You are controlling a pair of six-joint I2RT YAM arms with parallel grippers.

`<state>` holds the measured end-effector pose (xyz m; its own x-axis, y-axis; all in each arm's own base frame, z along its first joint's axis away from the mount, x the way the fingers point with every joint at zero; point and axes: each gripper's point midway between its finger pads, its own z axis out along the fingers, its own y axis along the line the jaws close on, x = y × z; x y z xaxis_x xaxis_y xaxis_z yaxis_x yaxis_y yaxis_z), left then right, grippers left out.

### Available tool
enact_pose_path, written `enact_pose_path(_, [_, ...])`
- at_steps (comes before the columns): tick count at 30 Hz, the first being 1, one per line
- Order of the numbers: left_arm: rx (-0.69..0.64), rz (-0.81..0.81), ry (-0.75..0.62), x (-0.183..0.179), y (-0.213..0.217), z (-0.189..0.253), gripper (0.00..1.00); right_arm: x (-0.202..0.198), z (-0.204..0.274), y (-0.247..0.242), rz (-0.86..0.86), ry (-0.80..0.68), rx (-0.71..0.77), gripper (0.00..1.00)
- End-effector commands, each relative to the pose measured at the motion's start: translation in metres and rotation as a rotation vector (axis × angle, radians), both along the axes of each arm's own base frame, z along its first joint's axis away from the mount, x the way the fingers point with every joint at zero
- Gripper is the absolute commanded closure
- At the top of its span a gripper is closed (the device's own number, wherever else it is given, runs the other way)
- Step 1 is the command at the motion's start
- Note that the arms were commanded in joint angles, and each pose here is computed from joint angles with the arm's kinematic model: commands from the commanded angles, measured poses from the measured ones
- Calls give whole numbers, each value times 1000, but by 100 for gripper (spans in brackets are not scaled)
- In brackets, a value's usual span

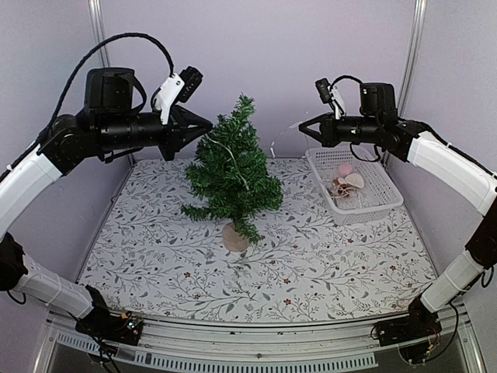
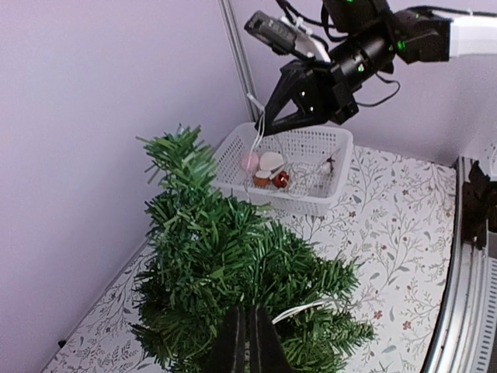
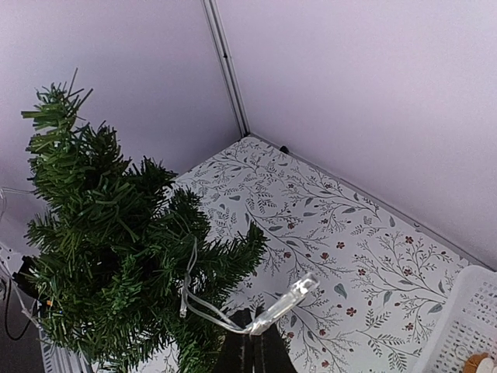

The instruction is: Decorate the small christmas tree

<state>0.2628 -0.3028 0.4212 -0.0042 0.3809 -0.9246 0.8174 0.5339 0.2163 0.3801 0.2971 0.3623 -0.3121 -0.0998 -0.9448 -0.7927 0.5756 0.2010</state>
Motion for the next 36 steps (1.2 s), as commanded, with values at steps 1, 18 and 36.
enact_pose_path(1, [-245, 28, -42, 7, -5, 35, 100, -5, 11, 1, 10, -36, 19, 100])
enact_pose_path(18, [-278, 260, -80, 29, -14, 15, 100, 0, 8, 2, -2, -33, 17, 100])
enact_pose_path(36, [126, 36, -64, 3, -45, -35, 84, -3, 14, 2, 13, -49, 1, 100])
